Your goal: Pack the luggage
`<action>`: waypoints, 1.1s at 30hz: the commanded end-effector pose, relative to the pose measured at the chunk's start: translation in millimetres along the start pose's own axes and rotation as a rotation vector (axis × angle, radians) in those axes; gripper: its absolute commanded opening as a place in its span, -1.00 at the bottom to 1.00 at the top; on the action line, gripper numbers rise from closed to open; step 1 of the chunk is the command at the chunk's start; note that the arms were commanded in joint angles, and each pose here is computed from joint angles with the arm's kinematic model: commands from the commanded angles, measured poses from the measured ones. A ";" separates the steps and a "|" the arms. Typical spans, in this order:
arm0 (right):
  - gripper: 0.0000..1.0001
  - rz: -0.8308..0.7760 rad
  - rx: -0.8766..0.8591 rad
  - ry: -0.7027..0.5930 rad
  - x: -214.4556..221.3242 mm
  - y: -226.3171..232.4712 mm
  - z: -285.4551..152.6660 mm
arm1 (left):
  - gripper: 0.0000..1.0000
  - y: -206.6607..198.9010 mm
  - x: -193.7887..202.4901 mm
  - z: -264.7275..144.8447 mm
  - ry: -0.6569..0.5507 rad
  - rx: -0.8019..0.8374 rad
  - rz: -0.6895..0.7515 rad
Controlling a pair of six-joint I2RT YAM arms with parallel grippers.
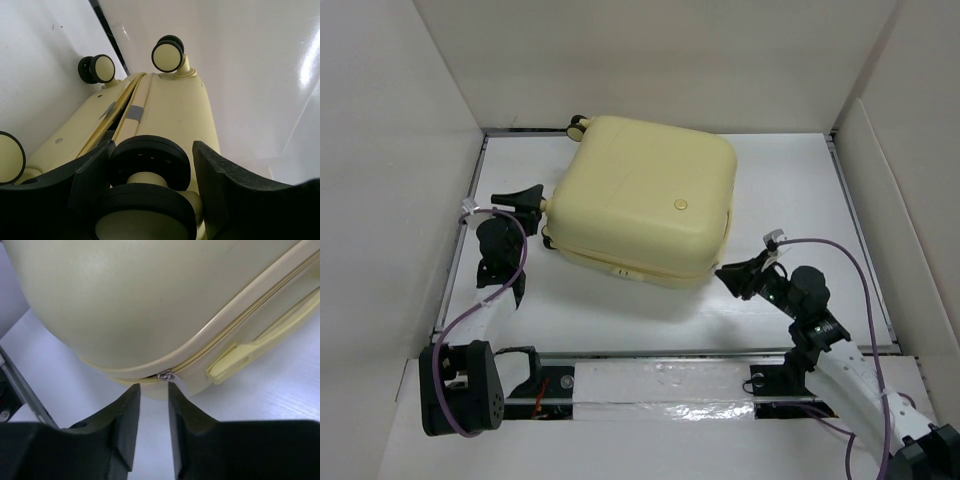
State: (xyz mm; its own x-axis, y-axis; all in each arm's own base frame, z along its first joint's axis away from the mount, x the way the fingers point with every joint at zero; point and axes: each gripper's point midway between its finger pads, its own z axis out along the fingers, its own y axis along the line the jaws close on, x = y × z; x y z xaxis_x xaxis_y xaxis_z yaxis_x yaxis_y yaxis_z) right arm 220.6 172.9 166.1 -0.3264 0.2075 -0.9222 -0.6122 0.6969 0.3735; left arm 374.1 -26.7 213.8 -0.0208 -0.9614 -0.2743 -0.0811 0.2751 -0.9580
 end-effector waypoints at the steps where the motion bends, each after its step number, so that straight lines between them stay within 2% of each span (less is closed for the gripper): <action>1: -0.25 -0.060 -0.106 -0.080 -15.5 17.2 1.9 | -1.00 -41.0 9.4 -7.8 0.049 0.170 0.080; 3: -0.19 -0.064 -0.133 -0.058 -2.9 17.8 2.9 | -1.00 -37.0 12.0 -7.8 0.060 0.162 0.076; 8: -0.07 -0.101 -0.083 -0.134 -8.8 1.8 7.5 | -1.00 -30.0 11.9 -7.3 0.057 0.134 0.084; 12: -0.05 -0.151 -0.065 -0.127 -22.8 -9.5 15.6 | -1.00 -24.6 14.7 -7.1 0.068 0.120 0.077; 16: 0.00 -0.147 -0.077 -0.070 -13.8 -25.3 20.9 | -1.00 -18.4 15.7 -7.9 0.070 0.098 0.076; 24: 0.04 -0.125 -0.288 -0.028 5.7 -4.2 21.7 | -1.00 -14.6 17.9 0.4 0.082 0.089 0.069; 28: 0.09 -0.137 -0.287 -0.038 1.1 -5.4 24.8 | -1.00 -7.7 19.4 2.5 0.081 0.081 0.055; 33: 0.05 -0.139 -0.304 -0.034 -2.8 -3.3 27.0 | -0.88 -9.4 18.1 4.8 0.075 0.087 0.048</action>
State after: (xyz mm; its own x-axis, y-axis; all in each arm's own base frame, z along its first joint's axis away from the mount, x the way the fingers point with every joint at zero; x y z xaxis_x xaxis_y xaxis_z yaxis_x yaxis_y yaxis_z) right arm 238.3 183.1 133.2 -0.3224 0.1398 -0.9362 -0.7768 0.5262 0.3461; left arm 378.8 -24.9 182.2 -0.0383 -0.9616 -0.2719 -0.1606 0.2745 -0.9481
